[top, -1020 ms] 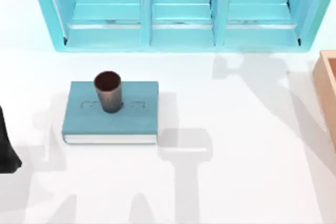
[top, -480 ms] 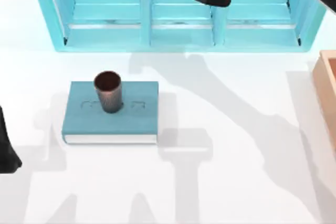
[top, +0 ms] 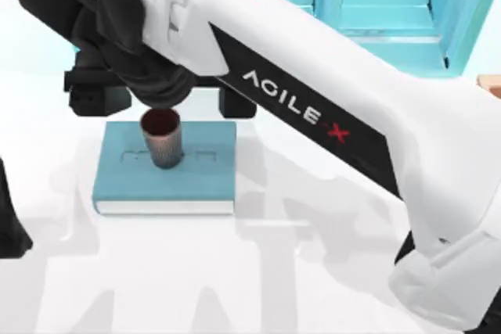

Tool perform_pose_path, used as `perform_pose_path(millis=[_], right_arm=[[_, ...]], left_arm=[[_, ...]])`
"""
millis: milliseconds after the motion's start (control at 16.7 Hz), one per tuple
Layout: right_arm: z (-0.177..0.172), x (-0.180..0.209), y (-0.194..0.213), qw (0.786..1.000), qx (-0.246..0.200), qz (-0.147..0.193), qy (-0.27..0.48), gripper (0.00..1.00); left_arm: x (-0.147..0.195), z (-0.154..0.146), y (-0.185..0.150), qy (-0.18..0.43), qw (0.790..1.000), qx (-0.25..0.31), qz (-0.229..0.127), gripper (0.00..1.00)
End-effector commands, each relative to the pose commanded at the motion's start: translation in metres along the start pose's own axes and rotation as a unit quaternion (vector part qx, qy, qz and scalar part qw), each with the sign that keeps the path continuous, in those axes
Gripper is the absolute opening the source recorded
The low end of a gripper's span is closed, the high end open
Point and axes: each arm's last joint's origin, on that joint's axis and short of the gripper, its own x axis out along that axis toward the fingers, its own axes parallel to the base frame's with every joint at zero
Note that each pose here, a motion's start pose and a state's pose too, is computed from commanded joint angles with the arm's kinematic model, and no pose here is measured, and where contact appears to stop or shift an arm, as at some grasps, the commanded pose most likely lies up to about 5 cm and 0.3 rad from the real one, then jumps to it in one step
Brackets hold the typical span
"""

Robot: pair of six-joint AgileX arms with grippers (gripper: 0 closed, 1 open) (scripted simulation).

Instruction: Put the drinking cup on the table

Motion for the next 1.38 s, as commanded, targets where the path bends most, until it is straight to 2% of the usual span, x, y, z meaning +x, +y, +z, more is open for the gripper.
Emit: perform_pose_path(millis=[600, 1140, 1380], right_arm=[[-0.003, 0.015, 0.004, 1.000, -0.003, -0.007, 0.005, 1.00], [-0.004, 0.095, 0.004, 1.000, -0.003, -0.007, 0.004, 1.00], [-0.006, 0.105, 0.002, 1.000, -0.003, -0.007, 0.004, 1.00]], left_arm=[[0.000, 0.000, 0.000, 0.000, 1.000, 0.000, 0.000, 1.00], [0.000, 0.000, 0.000, 0.000, 1.000, 0.000, 0.000, 1.00], [0.000, 0.000, 0.000, 0.000, 1.000, 0.000, 0.000, 1.00]])
